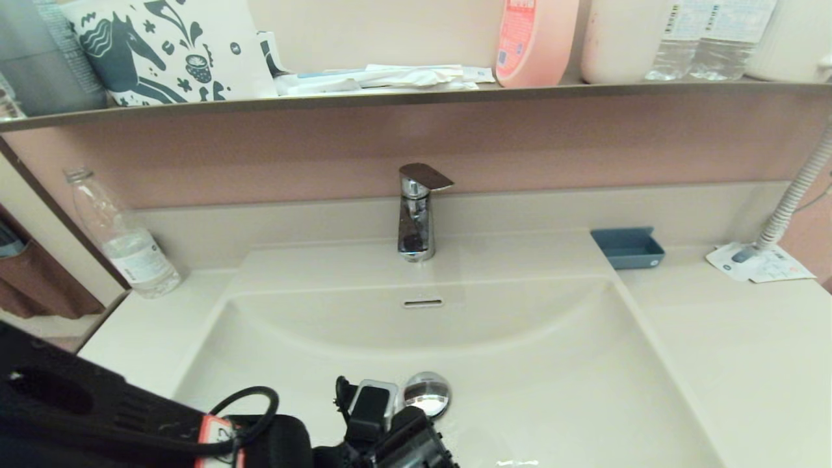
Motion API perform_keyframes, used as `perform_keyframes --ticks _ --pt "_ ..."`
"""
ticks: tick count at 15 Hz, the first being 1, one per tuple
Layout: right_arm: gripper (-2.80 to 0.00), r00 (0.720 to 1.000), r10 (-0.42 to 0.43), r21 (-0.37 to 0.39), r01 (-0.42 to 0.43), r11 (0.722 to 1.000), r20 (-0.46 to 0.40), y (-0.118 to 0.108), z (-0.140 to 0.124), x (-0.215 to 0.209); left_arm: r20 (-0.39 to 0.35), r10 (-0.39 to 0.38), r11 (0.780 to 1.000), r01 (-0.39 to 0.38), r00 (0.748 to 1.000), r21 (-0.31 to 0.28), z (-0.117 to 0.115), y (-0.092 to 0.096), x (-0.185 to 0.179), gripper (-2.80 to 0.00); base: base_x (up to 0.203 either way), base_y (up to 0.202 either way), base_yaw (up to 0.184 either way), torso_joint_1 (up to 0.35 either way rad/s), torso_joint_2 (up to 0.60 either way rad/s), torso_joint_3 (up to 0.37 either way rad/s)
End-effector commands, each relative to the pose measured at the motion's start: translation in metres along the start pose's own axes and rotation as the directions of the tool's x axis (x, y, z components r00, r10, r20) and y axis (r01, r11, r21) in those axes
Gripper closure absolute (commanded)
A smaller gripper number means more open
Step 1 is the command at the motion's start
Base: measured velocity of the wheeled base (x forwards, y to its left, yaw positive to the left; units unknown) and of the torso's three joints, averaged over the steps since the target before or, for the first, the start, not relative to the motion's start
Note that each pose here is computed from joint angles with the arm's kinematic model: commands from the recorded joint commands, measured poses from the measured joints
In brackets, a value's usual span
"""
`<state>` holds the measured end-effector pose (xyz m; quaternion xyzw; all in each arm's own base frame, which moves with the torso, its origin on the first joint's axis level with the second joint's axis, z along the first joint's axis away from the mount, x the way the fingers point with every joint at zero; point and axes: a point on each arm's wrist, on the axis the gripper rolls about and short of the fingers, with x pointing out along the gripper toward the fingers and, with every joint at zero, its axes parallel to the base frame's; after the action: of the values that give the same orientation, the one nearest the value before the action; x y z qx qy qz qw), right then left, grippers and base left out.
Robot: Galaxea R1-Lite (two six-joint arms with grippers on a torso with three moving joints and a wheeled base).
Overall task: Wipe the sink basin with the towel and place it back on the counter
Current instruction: Wipe the sink
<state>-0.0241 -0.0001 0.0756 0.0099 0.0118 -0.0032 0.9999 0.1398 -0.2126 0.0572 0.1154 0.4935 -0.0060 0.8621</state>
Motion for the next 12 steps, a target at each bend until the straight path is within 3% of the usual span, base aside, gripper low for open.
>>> perform_keyframes --ticks 1,4,6,12 --pt "0.00 1.000 0.000 0.000 0.000 1.000 -0.001 0.000 0.000 0.000 0.007 0.019 1.000 -0.019 1.000 -0.015 -0.001 0.025 -0.001 0.00 0.000 0.000 0.000 0.000 0.00 0.000" --pt "0.00 1.000 0.000 0.000 0.000 1.000 -0.001 0.000 0.000 0.000 0.031 0.033 0.999 -0.032 0.999 -0.023 0.005 0.047 0.008 0.00 0.000 0.000 0.000 0.000 0.00 0.000" --pt "0.00 1.000 0.000 0.000 0.000 1.000 -0.001 0.000 0.000 0.000 0.043 0.023 1.000 -0.023 0.999 -0.020 0.004 0.045 0.010 0.00 0.000 0.000 0.000 0.000 0.00 0.000" --pt "0.00 1.000 0.000 0.000 0.000 1.000 -0.002 0.000 0.000 0.000 0.051 -0.044 0.997 0.041 0.998 0.065 -0.007 -0.003 0.010 0.00 0.000 0.000 0.000 0.000 0.00 0.000"
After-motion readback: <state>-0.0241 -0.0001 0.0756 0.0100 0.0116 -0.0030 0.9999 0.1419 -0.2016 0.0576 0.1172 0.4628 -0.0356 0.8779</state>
